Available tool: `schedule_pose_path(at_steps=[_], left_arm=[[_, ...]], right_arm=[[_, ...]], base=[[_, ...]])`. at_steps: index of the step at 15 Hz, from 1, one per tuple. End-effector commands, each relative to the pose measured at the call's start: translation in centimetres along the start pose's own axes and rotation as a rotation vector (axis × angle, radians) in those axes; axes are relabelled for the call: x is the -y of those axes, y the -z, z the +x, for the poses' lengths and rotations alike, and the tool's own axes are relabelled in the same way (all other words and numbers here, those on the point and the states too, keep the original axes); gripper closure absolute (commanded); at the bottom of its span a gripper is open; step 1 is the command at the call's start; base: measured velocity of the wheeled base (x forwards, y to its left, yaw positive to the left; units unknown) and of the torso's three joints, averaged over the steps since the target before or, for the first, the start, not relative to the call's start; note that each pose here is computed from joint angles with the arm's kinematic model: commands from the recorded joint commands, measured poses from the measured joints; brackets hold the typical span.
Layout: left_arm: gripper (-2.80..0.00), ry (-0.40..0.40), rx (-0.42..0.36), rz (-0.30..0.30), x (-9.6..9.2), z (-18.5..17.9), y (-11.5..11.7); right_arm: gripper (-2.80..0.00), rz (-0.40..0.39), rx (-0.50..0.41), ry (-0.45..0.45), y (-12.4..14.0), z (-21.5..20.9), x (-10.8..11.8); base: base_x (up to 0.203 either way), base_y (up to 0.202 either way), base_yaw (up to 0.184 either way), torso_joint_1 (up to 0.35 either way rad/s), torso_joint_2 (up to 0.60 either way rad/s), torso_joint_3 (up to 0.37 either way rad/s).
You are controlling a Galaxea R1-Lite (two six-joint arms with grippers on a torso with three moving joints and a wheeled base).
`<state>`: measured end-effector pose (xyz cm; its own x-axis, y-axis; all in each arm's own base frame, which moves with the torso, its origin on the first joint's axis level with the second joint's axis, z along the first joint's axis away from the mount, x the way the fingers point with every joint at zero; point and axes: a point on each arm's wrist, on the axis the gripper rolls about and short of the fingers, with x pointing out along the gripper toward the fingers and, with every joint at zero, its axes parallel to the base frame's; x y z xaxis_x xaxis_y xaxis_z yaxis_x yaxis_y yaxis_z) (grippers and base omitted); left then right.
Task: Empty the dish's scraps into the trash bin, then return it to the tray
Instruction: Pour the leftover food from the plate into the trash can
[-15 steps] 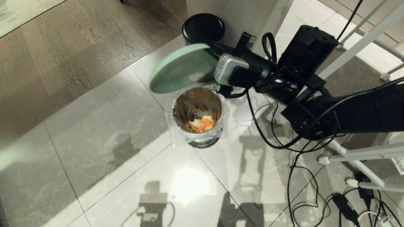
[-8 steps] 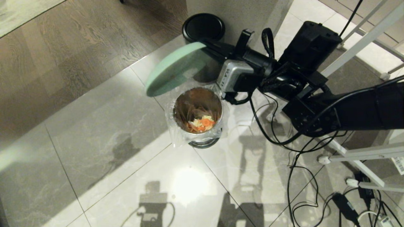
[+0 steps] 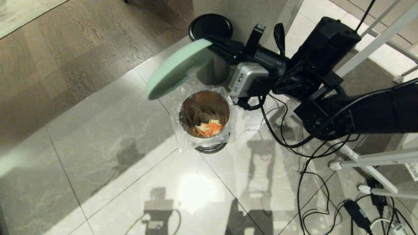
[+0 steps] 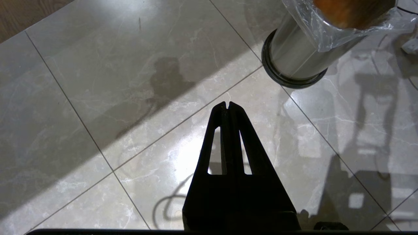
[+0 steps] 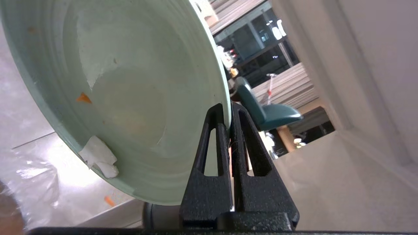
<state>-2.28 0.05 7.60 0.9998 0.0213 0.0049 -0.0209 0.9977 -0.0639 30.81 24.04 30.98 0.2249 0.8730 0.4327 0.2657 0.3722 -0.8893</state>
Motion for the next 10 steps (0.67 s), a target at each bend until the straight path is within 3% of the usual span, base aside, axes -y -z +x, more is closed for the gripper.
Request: schedule_pose_path(at_steps=[1,10], left_arm=[[0.0,0.0,0.0,-0.001,0.0,0.01,-0.01],[0.0,-0.002,0.0,-0.001,0.0,0.01,-0.01]], right_arm=[[0.0,-0.017,0.01,0.011,-0.08,0.01,0.17],[0.0,-0.02,0.114,0.001,-0.49,0.09,0.06]], base=[[0.0,0.0,0.0,0.0,0.0,0.0],[0.0,0.0,0.0,0.0,0.0,0.0]])
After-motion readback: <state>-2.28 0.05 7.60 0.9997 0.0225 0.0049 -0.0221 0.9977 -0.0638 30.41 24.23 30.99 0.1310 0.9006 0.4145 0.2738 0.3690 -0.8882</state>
